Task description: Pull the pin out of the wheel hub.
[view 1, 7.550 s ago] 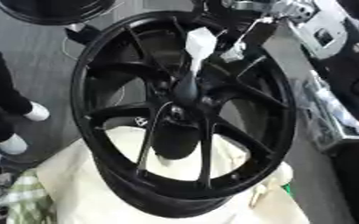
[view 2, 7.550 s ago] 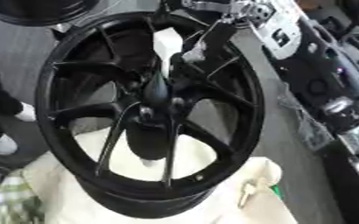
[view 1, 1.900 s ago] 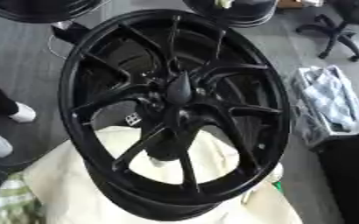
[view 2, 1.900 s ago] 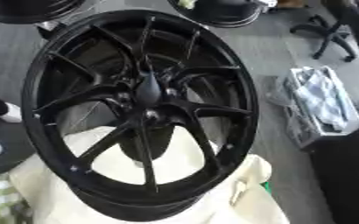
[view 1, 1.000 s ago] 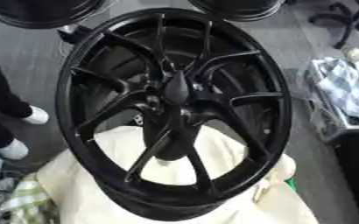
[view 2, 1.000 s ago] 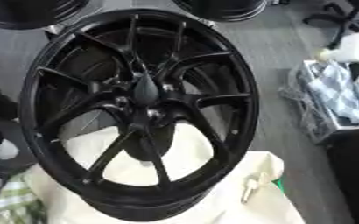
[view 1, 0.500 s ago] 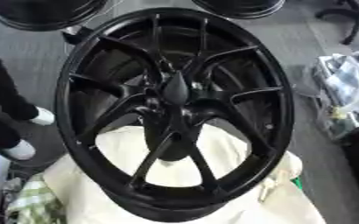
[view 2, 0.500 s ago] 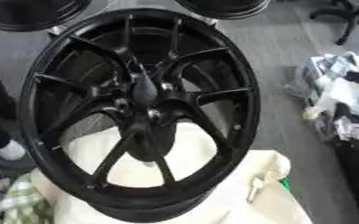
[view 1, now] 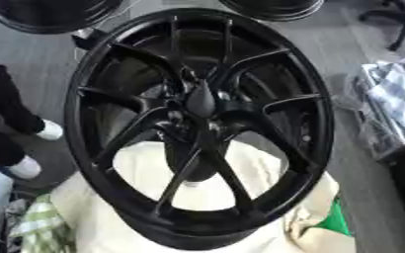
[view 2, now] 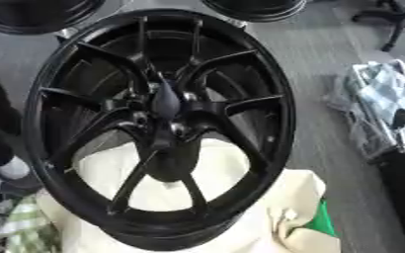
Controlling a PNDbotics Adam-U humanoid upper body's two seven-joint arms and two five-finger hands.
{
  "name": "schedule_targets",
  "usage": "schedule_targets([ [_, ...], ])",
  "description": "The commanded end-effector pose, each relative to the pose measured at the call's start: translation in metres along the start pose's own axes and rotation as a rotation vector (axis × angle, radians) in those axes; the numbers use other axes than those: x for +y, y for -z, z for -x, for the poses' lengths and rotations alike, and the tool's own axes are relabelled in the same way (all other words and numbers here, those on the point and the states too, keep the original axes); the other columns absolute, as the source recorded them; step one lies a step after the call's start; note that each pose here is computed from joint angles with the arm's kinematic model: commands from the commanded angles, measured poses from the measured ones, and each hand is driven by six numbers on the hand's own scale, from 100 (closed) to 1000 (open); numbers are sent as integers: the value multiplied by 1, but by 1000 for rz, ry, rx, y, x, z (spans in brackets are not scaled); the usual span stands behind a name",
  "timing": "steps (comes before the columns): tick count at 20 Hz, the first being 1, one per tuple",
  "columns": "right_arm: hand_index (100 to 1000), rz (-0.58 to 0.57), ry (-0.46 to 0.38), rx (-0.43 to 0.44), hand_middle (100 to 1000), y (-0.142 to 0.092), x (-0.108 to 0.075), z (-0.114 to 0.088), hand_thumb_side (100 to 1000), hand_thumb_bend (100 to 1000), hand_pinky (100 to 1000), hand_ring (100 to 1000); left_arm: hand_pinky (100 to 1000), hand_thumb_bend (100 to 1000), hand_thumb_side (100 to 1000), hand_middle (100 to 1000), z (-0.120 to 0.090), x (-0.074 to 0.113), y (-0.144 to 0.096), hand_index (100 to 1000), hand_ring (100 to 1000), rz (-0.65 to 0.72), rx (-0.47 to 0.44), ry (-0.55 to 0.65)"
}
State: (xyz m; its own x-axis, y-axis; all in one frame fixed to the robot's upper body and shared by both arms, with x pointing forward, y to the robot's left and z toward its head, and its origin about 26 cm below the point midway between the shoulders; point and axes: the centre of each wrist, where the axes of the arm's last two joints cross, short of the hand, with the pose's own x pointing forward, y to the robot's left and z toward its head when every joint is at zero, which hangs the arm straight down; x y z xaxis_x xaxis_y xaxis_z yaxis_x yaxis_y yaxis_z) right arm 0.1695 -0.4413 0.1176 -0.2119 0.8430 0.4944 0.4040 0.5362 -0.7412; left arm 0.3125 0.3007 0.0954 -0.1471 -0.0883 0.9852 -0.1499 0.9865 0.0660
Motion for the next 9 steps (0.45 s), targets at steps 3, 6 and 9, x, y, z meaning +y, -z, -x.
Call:
schedule_targets([
  [3,895,66,120,-19,791,4,-1,-7,526,100,740,844,739,100,910,606,-12,2,3,750,608,2,-40,8],
  [6,837,156,407,-21,729,13,9,-12,682,100,701,800,739,100,896,606,-14,0,4,749,608,10,-51,4],
  [9,803,214,671,-5,694,24,14,-14,698,100,688,780,739,100,882,605,-18,-4,6,750,607,23,-73,2],
])
